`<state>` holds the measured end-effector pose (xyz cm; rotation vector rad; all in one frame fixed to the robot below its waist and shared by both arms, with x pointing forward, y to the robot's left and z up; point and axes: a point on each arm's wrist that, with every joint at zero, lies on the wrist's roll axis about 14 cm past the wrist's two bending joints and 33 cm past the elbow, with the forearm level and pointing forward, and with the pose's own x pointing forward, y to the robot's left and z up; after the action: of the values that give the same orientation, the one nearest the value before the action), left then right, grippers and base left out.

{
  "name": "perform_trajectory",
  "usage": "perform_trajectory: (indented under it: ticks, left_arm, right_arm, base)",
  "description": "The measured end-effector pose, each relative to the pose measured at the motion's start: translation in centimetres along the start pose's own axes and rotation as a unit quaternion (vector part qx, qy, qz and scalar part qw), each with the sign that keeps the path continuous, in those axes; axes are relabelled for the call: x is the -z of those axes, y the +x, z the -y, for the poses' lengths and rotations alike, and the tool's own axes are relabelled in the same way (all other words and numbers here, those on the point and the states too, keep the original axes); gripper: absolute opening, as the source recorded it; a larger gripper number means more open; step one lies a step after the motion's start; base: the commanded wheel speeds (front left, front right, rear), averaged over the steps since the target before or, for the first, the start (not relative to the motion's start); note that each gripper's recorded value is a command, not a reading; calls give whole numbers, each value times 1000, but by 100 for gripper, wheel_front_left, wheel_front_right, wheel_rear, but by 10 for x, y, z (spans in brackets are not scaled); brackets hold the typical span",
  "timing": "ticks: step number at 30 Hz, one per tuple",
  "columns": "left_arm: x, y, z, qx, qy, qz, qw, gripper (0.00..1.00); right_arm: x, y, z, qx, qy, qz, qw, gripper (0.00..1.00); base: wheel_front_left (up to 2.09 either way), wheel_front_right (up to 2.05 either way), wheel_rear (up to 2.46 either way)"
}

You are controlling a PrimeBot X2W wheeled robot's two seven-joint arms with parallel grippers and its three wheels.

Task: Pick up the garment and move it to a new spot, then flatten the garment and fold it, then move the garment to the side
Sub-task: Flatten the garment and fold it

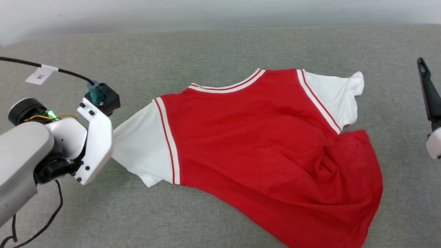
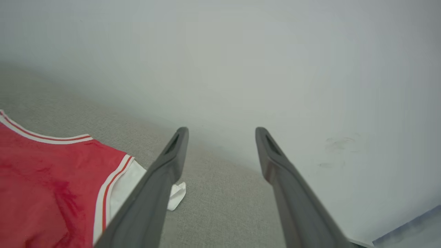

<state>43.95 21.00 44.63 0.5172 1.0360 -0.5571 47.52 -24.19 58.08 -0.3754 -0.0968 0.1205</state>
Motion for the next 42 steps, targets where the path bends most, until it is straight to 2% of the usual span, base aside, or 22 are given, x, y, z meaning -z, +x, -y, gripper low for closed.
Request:
perform_trajectory:
  ticks: [3,5,6,9,13,16,22,31,33,36,37,38,39,42]
  left_arm:
    - [-2,-5,2,-3,3,13,1000,0]
    - [-3,-5,5,-1,6,18,1000,0]
    - [-4,-4,7,3,8,20,1000,0]
    - [-4,0,8,6,8,23,1000,0]
    - [-5,10,7,10,12,22,1000,0]
    - [-9,18,6,14,13,28,999,0]
    - [-10,35,0,18,15,28,999,0]
    - [-7,56,-9,21,14,28,999,0]
    - [-3,60,-10,22,11,24,999,0]
    - [1,64,-9,24,9,20,999,0]
    - [1,64,-10,24,9,20,999,0]
    - [2,64,-10,24,8,19,999,0]
    - [2,64,-10,23,7,18,1000,0]
    - [3,60,-11,21,4,20,1000,0]
  right_arm:
    - [4,17,-7,-40,6,-67,997,100]
    - [15,27,-5,-67,-4,-127,990,100]
    - [26,29,-6,-83,-11,-173,981,100]
    - [59,25,-22,-140,-11,-300,943,100]
    - [70,38,-22,-168,-15,-384,908,100]
    - [93,41,-31,-189,-13,-451,872,100]
    - [124,64,-43,-198,-5,-526,827,100]
    - [188,73,-94,-238,12,-586,775,100]
    - [198,71,-101,-245,16,-593,767,100]
    - [205,71,-108,-252,16,-594,764,100]
    - [205,71,-108,-253,16,-592,765,49]
    - [204,71,-108,-254,14,-589,767,20]
    - [203,71,-109,-255,16,-583,771,0]
    - [195,72,-112,-258,17,-564,784,0]
  base:
    - [0,0,0]
    - [0,0,0]
    - [0,0,0]
    - [0,0,0]
    - [0,0,0]
    - [0,0,0]
    - [0,0,0]
    - [0,0,0]
    - [0,0,0]
    - [0,0,0]
    - [0,0,0]
    - [0,0,0]
    - [0,0,0]
    - [0,0,0]
